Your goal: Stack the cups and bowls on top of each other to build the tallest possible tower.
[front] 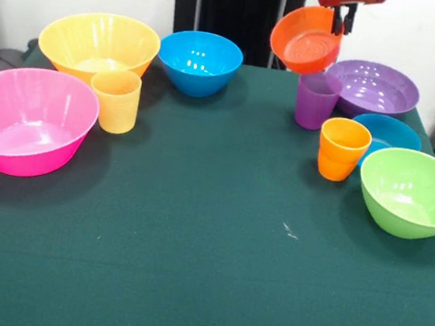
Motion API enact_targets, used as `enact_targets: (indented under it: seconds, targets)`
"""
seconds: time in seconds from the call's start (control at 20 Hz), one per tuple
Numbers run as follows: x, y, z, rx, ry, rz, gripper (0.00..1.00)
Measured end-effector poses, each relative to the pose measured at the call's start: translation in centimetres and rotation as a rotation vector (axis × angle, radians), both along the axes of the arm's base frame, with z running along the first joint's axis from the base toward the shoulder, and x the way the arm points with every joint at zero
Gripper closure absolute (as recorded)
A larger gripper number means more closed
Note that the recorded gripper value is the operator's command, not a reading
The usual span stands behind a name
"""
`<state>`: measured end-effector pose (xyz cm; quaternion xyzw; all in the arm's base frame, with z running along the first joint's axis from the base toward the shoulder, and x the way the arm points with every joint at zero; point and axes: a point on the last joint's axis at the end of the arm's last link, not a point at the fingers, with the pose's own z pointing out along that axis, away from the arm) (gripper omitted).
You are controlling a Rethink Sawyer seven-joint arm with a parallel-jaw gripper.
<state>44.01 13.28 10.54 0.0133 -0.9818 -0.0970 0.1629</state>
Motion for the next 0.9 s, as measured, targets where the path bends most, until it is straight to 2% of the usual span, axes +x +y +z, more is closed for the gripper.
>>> enact_targets:
  seconds: [0.15,0.45,0.9]
  targets:
    - [1.1,-0.4,0.3,-0.004,0.003,0.0,1.0]
    - [3.6,-2.0,0.4,-0.003,-0.051,0.006,1.0]
    - [6.2,-4.1,-0.7,0.012,-0.073,-0.004,1.0]
